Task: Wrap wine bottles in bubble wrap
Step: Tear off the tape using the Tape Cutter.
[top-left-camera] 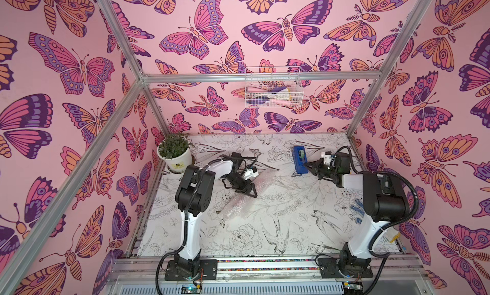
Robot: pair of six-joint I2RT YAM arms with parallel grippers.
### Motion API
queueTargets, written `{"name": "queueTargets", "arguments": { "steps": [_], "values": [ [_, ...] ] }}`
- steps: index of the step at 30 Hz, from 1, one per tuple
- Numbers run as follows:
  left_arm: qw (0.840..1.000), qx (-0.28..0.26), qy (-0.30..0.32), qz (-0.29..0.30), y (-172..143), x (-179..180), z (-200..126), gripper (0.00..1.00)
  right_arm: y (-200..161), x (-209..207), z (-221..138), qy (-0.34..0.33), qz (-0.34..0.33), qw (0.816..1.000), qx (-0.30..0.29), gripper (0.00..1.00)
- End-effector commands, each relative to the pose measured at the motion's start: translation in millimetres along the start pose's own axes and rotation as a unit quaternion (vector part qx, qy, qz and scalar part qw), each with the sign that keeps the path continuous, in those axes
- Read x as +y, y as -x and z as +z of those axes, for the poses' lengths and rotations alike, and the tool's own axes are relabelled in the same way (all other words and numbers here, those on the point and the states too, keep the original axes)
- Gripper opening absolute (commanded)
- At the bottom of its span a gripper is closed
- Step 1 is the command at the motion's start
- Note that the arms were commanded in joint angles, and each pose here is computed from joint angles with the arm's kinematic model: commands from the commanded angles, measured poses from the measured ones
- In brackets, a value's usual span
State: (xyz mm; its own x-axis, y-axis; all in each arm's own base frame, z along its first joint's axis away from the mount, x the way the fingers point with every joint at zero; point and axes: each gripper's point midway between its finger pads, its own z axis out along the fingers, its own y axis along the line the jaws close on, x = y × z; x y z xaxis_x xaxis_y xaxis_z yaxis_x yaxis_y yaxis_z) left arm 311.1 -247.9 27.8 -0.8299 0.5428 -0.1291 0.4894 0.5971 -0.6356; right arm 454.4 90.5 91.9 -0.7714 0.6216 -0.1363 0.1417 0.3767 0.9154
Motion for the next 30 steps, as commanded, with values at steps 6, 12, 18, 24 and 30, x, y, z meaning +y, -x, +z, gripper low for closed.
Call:
{"name": "queueTargets", "arguments": {
  "steps": [6, 12, 18, 24, 30],
  "values": [
    [0.975, 0.172, 0.080, -0.115, -93.6, 54.5, 34.1, 0.16, -9.2, 11.2, -14.9, -0.005, -0.028, 1.000, 0.010, 0.00],
    [0.975, 0.172, 0.079, -0.114, -93.1, 54.1, 34.1, 0.16, 8.8, 20.6, -4.1, 0.005, -0.034, 0.999, 0.009, 0.00],
    [0.975, 0.172, 0.080, -0.114, -92.9, 54.5, 34.1, 0.16, -31.0, -3.9, -26.7, -0.055, -0.033, 0.997, 0.038, 0.00],
    [0.975, 0.171, 0.081, -0.113, -92.5, 54.9, 34.0, 0.16, -52.7, -22.1, -36.2, -0.082, -0.029, 0.995, 0.054, 0.00],
    [0.975, 0.172, 0.083, -0.113, -92.8, 55.6, 33.7, 0.16, -44.3, -15.6, -33.7, -0.078, -0.038, 0.995, 0.049, 0.00]
  ]
}}
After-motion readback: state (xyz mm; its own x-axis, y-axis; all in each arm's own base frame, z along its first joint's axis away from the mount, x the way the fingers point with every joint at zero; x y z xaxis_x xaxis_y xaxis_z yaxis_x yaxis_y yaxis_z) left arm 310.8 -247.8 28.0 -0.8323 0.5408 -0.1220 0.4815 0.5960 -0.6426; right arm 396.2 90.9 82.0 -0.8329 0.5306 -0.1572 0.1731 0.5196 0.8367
